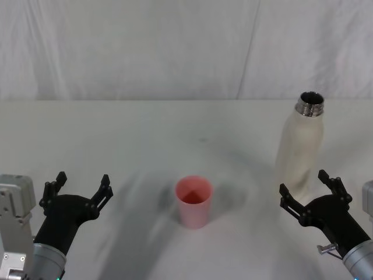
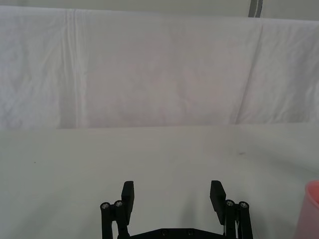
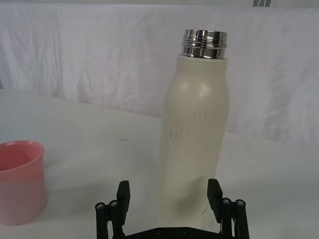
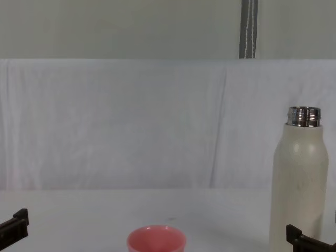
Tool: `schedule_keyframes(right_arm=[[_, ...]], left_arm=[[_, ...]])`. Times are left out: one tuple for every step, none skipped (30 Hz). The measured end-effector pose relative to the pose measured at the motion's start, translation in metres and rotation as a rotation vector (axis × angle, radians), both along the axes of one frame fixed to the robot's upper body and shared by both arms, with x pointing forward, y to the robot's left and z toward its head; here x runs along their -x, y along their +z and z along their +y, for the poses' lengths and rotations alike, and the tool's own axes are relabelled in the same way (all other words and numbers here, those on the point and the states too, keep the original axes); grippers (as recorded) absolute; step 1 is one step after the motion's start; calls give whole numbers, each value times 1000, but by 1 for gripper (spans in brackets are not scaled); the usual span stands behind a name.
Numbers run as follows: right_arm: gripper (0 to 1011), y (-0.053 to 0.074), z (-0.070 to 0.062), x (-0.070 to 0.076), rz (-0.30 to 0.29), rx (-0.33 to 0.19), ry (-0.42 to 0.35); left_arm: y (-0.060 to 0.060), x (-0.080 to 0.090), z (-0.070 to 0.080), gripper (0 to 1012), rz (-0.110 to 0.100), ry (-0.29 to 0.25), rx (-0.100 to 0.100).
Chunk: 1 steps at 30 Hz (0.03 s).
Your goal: Grasp the thermos with one hand and pour water into the cup lid.
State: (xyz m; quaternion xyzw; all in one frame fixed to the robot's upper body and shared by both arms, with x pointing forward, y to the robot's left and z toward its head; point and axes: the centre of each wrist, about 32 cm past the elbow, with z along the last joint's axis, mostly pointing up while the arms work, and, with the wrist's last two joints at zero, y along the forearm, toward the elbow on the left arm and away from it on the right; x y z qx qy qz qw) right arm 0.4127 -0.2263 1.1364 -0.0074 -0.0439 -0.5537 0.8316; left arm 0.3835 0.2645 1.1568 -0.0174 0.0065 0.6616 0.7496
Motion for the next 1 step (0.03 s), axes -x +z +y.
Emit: schedule_keyframes(right_arm=[[1001, 0, 0, 0, 0, 0, 0]], left_arm=[[0, 0, 0, 1001, 0, 0, 0]])
